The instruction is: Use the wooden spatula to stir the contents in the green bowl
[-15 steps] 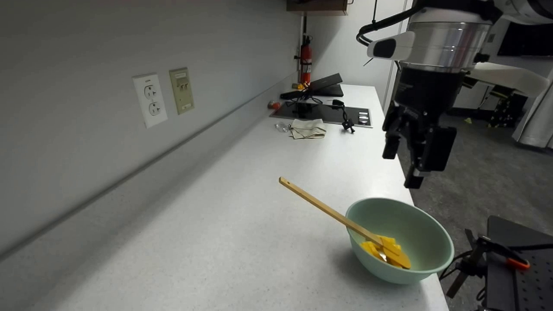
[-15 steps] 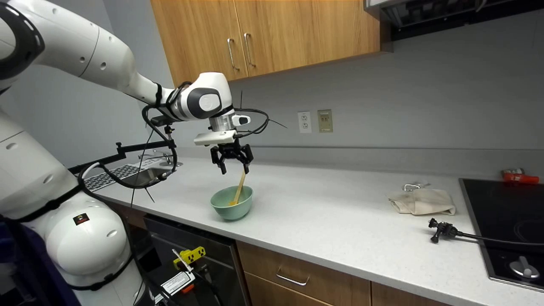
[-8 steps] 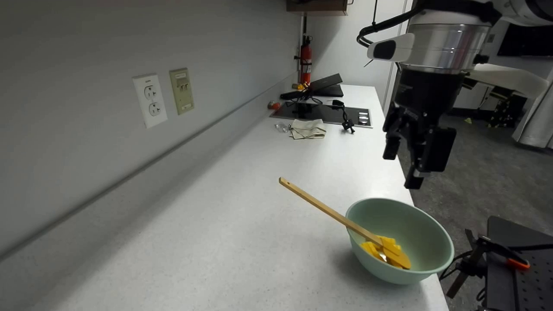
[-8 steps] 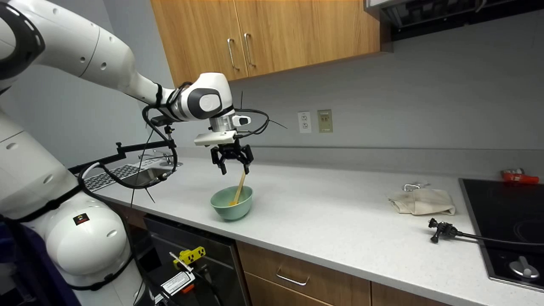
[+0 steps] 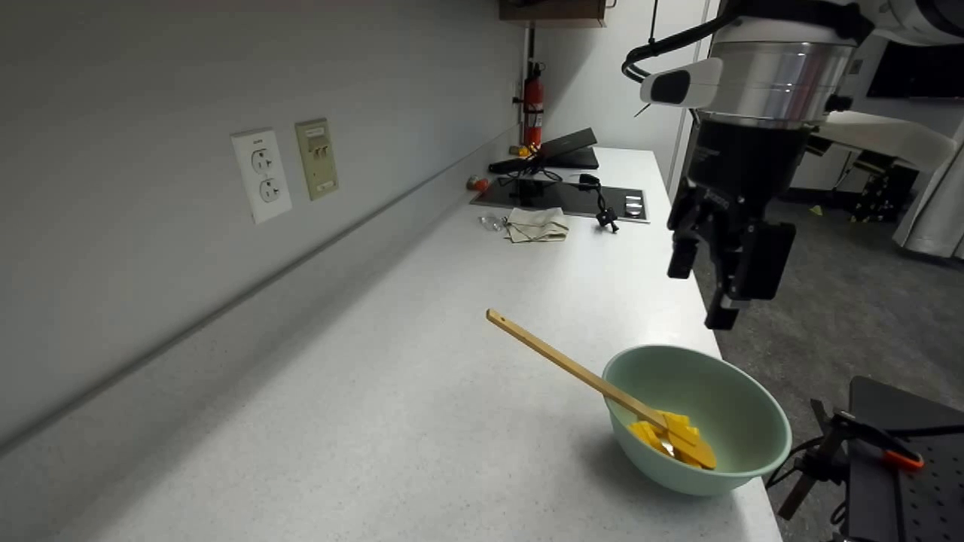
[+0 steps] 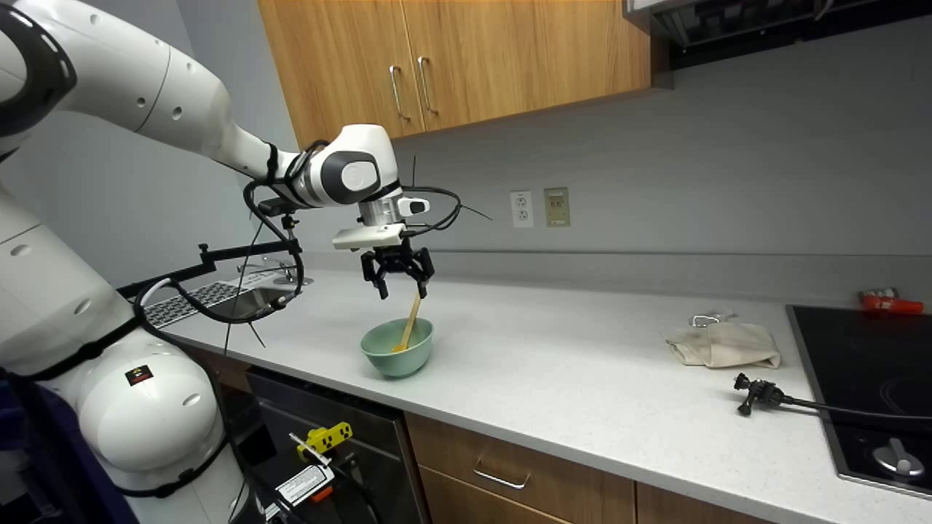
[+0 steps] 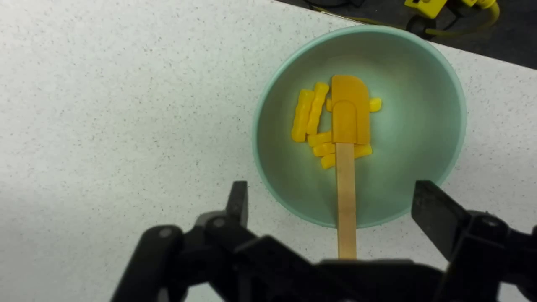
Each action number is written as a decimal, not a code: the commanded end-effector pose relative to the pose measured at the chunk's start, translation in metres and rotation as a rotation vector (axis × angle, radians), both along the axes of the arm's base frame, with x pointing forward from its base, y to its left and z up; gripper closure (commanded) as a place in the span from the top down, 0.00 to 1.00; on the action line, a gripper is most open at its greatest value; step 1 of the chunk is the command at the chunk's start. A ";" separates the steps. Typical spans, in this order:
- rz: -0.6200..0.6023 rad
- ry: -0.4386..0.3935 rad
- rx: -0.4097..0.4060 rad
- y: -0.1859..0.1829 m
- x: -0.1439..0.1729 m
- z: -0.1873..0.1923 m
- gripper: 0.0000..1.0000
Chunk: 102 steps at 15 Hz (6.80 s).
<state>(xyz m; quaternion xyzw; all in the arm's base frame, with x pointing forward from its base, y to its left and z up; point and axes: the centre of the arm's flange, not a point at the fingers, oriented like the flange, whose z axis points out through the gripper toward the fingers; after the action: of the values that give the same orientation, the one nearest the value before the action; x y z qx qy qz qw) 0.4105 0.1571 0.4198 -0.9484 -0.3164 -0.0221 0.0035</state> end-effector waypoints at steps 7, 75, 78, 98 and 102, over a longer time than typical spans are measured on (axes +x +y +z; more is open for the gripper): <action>0.012 -0.112 0.043 0.016 0.022 0.022 1.00; -0.077 -0.436 0.219 0.095 0.058 -0.012 0.04; -0.077 -0.533 0.289 0.092 0.044 0.002 0.04; -0.273 -0.805 0.359 0.025 -0.033 0.020 0.04; -0.263 -0.826 0.382 0.028 -0.036 0.023 0.04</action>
<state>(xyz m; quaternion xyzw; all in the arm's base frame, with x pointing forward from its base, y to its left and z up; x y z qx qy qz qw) 0.3872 0.1805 0.4383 -0.8843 -0.1662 -0.4341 0.0443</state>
